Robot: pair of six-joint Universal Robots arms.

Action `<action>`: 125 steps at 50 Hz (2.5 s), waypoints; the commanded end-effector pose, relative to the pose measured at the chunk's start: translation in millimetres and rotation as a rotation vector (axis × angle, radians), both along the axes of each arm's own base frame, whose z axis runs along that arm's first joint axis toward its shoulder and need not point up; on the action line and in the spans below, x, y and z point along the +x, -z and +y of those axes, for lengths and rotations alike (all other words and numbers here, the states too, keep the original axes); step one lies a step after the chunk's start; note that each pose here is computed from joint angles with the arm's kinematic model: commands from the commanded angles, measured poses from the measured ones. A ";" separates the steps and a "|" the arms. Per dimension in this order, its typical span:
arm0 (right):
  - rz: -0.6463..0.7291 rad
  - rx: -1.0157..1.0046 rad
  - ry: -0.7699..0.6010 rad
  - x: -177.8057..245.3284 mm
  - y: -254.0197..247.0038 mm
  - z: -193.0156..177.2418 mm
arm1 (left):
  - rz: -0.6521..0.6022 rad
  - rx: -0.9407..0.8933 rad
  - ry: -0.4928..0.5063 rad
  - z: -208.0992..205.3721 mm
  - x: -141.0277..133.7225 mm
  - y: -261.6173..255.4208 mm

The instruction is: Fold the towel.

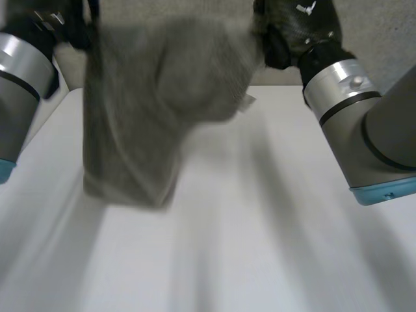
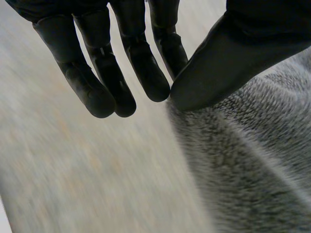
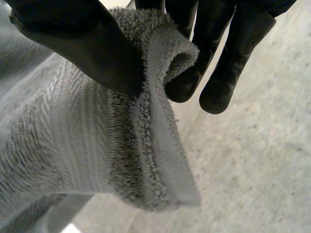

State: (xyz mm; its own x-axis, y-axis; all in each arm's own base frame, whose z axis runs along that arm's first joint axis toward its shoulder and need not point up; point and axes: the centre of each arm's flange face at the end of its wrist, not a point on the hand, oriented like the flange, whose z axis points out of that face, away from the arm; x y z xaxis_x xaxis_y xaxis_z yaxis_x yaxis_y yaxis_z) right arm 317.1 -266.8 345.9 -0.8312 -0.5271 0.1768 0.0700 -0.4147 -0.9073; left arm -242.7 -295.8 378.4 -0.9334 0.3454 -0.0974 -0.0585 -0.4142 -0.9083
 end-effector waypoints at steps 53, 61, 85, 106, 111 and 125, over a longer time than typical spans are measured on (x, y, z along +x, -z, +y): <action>0.600 0.510 -0.023 -36.0 112.5 -1.6 | -0.333 0.594 0.111 38.3 -19.4 172.9; 0.558 0.637 -0.138 -23.3 141.3 -9.0 | -0.421 0.597 0.277 13.7 -33.2 192.0; 0.608 0.721 -0.122 -13.5 204.3 -39.9 | -0.531 0.634 0.368 -23.3 -52.2 223.9; 0.661 0.726 -0.112 -13.6 218.3 -37.7 | -0.546 0.656 0.397 -16.4 -59.1 236.7; 0.663 0.719 -0.086 -14.9 217.8 -37.6 | -0.554 0.654 0.414 -12.5 -66.0 240.6; 0.637 0.669 -0.043 -27.7 196.5 -18.7 | -0.573 0.616 0.454 -5.5 -85.0 246.0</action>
